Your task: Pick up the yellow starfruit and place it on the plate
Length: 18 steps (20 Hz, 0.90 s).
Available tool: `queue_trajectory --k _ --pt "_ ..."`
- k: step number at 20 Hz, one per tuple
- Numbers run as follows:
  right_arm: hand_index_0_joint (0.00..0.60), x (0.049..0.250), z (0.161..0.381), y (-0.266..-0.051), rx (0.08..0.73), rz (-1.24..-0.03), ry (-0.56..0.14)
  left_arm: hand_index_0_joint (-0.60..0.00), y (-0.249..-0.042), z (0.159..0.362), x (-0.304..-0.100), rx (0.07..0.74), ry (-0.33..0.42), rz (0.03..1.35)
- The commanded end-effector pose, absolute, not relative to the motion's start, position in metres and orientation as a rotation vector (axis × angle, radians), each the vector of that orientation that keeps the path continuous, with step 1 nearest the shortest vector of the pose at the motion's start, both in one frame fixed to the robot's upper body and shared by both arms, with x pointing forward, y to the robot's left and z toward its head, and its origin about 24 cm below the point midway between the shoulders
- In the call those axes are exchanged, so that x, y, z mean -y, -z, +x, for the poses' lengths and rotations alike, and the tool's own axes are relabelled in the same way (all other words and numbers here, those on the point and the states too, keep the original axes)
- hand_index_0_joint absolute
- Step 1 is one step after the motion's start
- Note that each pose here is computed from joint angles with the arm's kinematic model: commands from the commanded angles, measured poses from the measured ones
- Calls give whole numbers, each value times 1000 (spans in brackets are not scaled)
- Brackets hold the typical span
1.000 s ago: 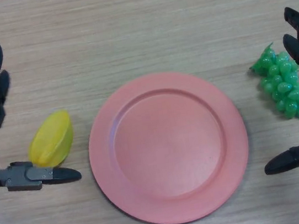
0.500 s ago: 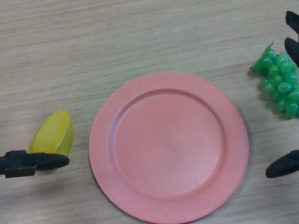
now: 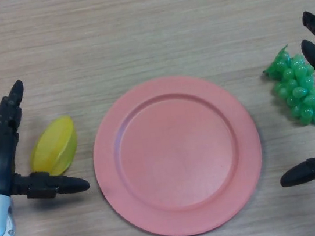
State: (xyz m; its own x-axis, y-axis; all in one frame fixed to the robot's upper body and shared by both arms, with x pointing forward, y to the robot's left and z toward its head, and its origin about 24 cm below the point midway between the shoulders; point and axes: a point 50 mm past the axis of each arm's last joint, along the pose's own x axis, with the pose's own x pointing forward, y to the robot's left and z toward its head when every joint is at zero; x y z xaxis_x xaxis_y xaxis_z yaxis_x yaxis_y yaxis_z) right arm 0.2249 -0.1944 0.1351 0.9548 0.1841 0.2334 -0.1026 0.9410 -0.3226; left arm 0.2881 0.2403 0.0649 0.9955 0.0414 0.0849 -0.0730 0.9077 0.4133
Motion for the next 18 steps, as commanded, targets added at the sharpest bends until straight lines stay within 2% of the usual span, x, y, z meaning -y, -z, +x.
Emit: queue_trajectory --k 1,5,8,11,13,17,18 --pt "0 204 214 -168 492 -342 -78 0 -107 290 -246 346 -102 495" --pt "0 203 213 -168 487 -346 -79 0 -103 291 -246 400 -122 517" --pt "0 202 213 -169 471 -323 -88 0 -96 292 -245 416 -126 618" --pt "0 201 212 -170 472 -326 -90 0 -90 290 -244 390 -109 648" --pt "0 201 211 -171 471 -323 -87 0 -84 287 -243 378 -76 751" --pt "0 200 209 -171 467 -305 -88 0 -88 282 -247 358 -87 605" --pt "0 200 208 -172 469 -305 -86 0 -87 281 -250 344 -114 579"
